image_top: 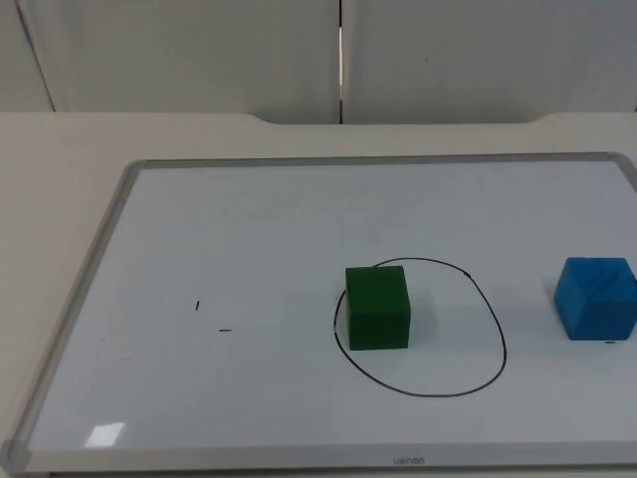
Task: Push the two cubes into the marked area.
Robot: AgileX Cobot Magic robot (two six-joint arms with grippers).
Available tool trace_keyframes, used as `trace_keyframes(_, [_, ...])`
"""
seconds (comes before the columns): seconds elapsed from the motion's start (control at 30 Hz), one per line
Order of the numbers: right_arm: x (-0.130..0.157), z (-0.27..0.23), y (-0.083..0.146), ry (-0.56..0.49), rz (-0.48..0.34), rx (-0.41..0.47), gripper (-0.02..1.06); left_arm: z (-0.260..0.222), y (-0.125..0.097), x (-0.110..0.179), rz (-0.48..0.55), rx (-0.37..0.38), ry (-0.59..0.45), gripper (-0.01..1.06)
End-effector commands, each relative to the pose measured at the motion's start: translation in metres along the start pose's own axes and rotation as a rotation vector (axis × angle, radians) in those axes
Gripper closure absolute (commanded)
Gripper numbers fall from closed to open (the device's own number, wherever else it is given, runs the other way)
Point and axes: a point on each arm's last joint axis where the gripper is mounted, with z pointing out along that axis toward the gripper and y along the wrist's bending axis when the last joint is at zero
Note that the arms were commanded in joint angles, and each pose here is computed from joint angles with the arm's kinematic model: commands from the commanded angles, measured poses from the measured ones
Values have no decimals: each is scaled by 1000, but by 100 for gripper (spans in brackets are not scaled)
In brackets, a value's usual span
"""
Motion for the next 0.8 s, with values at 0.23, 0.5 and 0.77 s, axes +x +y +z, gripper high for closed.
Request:
trace_keyframes(0.23, [0, 0, 0, -5, 1, -9, -1, 0, 5, 3, -20, -54, 24, 105])
trace_keyframes(0.5, [0, 0, 0, -5, 1, -9, -1, 2, 7, 4, 22, -68, 19, 105])
trace_keyframes(0.77, [0, 0, 0, -5, 1, -9, -1, 2, 7, 2, 9, -66, 2, 105])
